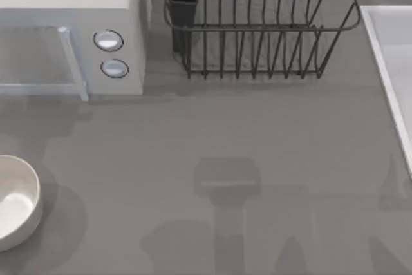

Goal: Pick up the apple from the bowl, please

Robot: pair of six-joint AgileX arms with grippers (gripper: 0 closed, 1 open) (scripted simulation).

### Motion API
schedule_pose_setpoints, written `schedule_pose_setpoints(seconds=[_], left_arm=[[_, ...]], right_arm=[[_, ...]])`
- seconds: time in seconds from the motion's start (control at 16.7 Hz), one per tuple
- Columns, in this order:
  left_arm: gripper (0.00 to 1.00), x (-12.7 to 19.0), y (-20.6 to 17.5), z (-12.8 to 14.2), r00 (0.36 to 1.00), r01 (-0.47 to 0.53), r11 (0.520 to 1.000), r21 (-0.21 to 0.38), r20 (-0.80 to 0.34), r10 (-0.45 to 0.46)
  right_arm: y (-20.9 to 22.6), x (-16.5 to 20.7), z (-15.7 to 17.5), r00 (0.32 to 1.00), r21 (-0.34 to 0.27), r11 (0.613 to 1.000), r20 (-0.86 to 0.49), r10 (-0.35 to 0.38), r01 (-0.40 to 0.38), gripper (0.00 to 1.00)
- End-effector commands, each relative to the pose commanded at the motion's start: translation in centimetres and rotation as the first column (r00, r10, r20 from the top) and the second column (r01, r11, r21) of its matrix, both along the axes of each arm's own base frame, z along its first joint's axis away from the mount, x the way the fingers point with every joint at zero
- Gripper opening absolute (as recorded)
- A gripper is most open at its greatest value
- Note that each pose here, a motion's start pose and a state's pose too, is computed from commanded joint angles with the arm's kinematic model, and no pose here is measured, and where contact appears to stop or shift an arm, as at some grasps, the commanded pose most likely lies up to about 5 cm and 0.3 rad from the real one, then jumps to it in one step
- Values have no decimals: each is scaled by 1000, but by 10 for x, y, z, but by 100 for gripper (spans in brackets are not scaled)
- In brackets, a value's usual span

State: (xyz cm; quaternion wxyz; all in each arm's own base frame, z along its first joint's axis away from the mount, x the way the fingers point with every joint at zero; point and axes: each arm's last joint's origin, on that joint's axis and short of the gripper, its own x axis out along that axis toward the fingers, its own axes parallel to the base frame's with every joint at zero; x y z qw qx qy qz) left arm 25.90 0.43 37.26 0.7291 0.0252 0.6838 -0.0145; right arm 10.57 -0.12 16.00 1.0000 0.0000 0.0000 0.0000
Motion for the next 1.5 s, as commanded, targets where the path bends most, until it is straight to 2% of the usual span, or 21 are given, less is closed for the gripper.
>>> schedule_pose_setpoints(seconds=[0.18, 0.42, 0.6, 0.72, 1.14, 1.32, 1.5], left_arm=[[0, 21, -28, -16, 1000, -2, 1000, -7, -19, 1], [0, 47, -105, -54, 999, -27, 1000, -14, -47, 26], [0, 49, -165, -85, 998, -35, 999, -13, -62, 34], [0, 47, -189, -99, 997, -36, 999, -13, -64, 35], [0, 46, -194, -107, 997, -38, 999, -14, -65, 37], [0, 49, -196, -134, 997, -37, 999, -11, -68, 36], [0, 51, -198, -174, 998, -37, 999, -23, -51, 36]], right_arm=[[0, 0, 0, 1000, 0, 1000, 0, 0, 0, 100], [0, 0, 0, 1000, 0, 1000, 0, 0, 0, 100], [0, 0, 0, 1000, 0, 1000, 0, 0, 0, 100], [0, 0, 0, 1000, 0, 1000, 0, 0, 0, 100], [0, 0, 0, 1000, 0, 1000, 0, 0, 0, 100], [0, 0, 0, 1000, 0, 1000, 0, 0, 0, 100], [0, 0, 0, 1000, 0, 1000, 0, 0, 0, 100]])
